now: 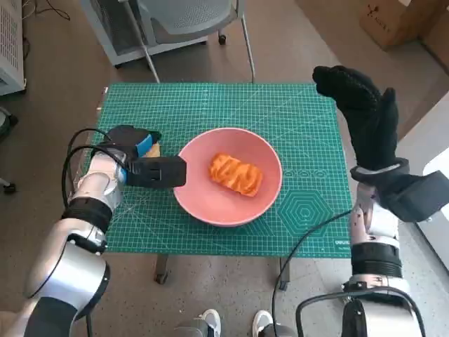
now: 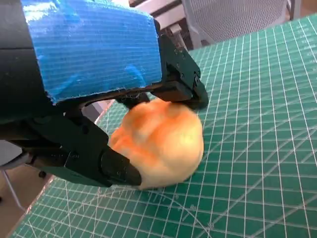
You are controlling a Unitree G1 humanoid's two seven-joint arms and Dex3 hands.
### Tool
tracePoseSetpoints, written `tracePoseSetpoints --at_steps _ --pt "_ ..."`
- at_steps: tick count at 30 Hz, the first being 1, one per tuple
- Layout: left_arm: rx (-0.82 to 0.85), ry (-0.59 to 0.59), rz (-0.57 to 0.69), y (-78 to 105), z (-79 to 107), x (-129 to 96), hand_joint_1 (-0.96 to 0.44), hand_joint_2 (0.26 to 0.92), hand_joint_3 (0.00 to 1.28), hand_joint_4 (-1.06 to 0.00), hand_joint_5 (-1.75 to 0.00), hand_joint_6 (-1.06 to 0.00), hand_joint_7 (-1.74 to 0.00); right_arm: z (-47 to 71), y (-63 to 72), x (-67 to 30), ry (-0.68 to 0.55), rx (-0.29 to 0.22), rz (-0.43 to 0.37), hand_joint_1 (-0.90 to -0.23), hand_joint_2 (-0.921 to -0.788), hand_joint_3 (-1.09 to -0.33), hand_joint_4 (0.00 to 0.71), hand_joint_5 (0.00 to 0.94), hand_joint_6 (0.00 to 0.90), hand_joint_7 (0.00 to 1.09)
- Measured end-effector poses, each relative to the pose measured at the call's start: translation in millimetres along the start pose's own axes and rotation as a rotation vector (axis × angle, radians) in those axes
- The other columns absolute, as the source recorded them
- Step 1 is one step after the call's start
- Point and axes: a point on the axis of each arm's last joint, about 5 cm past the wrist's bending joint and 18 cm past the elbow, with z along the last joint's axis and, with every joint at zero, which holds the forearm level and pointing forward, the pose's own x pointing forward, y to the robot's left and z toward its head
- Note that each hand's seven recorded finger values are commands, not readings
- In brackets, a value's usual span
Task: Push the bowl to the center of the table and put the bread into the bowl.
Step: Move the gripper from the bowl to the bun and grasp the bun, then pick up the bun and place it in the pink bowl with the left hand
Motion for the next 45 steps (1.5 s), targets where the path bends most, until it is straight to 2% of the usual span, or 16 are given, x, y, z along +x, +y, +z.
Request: tracePoseSetpoints --at_steps 4,9,18,24,31,37,45 --pt "-0.021 0.006 0.005 1.5 -2.7 0 0.0 0.921 0.13 -0.61 -1.27 -0.58 -1.19 0.0 0.0 -0.1 0.001 0.002 0.0 -0.57 -0.921 -0.577 0.246 0.001 0.347 0.0" --pt "-0.083 0.001 0.055 12.0 -7.5 -1 0.0 0.921 0.09 -0.66 -1.2 -0.6 -1.19 -0.2 0.1 -0.2 0.003 0.005 0.0 -0.567 -0.921 -0.577 0.252 0.004 0.348 0.0" --pt "-0.187 -0.112 0.311 56.6 -8.9 -13 0.0 0.919 0.04 -0.71 -1.1 -0.67 -1.16 -0.1 0.9 0.7 0.0 0.008 0.002 -0.565 -0.921 -0.576 0.261 0.006 0.35 0.0" --pt "-0.248 -0.196 0.44 69.4 -3.2 -27 0.0 0.909 0.01 -0.78 -1.07 -0.71 -1.08 0.0 1.1 1.1 -0.002 0.009 0.002 -0.573 -0.921 -0.571 0.262 0.005 0.359 0.01" --pt "-0.289 -0.3 0.549 70.4 8.7 -48 0.0 0.896 0.0 -0.83 -1.0 -0.73 -1.06 0.4 1.4 2.3 -0.006 0.01 0.002 -0.566 -0.921 -0.569 0.27 0.007 0.366 0.01" --pt "-0.307 -0.399 0.609 67.7 20.2 -68 0.0 0.894 0.0 -0.82 -0.98 -0.76 -1.06 0.6 1.6 2.9 -0.009 0.012 0.002 -0.564 -0.921 -0.568 0.273 0.007 0.368 0.01" --pt "-0.322 -0.615 0.639 63.6 44.1 -98 0.0 0.898 0.0 -0.81 -0.98 -0.75 -1.09 -1.8 4.9 2.7 0.0 0.033 0.013 -0.563 -0.921 -0.566 0.272 0.005 0.362 0.01"
